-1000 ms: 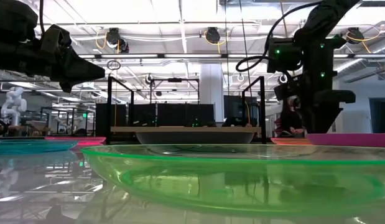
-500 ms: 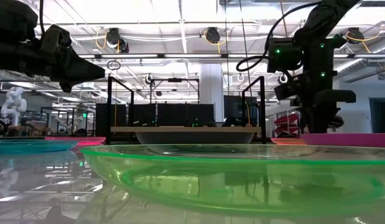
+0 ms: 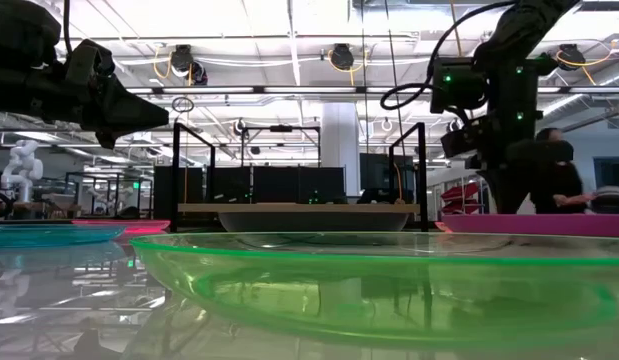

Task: Place and stack plates onto a shelf
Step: Put the pink plate on the shelf

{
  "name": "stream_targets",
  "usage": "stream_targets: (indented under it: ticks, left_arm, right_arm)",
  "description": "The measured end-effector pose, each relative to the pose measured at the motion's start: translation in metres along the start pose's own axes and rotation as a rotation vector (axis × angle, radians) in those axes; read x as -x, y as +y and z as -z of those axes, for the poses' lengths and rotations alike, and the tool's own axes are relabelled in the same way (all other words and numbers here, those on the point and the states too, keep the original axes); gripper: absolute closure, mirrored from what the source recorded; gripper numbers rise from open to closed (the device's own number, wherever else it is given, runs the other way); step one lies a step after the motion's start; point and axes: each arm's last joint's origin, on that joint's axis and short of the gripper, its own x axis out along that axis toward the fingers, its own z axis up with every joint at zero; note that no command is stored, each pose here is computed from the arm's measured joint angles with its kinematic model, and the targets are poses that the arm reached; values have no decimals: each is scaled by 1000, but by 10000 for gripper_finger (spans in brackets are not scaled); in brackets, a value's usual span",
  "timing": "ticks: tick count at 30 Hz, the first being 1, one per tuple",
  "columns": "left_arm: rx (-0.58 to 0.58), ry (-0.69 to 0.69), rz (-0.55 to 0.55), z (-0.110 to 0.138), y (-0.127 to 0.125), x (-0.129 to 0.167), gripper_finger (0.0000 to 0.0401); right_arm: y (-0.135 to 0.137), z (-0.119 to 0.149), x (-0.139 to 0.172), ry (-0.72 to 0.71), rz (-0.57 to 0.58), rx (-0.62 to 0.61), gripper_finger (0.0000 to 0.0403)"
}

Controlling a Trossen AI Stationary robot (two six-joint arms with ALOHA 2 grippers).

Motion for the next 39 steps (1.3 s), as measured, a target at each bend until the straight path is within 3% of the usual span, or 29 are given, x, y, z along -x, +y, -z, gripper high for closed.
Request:
stream_targets:
  ticks: [8, 15, 25, 30, 37, 39]
  left_arm:
    - [0, 0, 0, 0, 0, 0, 317]
    - [0, 0, 0, 0, 0, 0, 317]
    - [0, 0, 0, 0, 0, 0, 317]
    - [0, 0, 0, 0, 0, 0, 317]
    - [0, -1, 0, 0, 0, 0, 317]
    - [0, 0, 0, 0, 0, 0, 317]
  right_arm:
    - [2, 8, 20, -87, -27, -37, 402]
    - [1, 13, 47, -296, -22, -95, 403]
    - [3, 3, 90, -775, -156, -90, 403]
    - [0, -12, 107, -1006, -146, -87, 403]
    - [-9, -48, 141, -1532, -178, -16, 403]
    - [-17, -58, 146, -1621, -185, -24, 403]
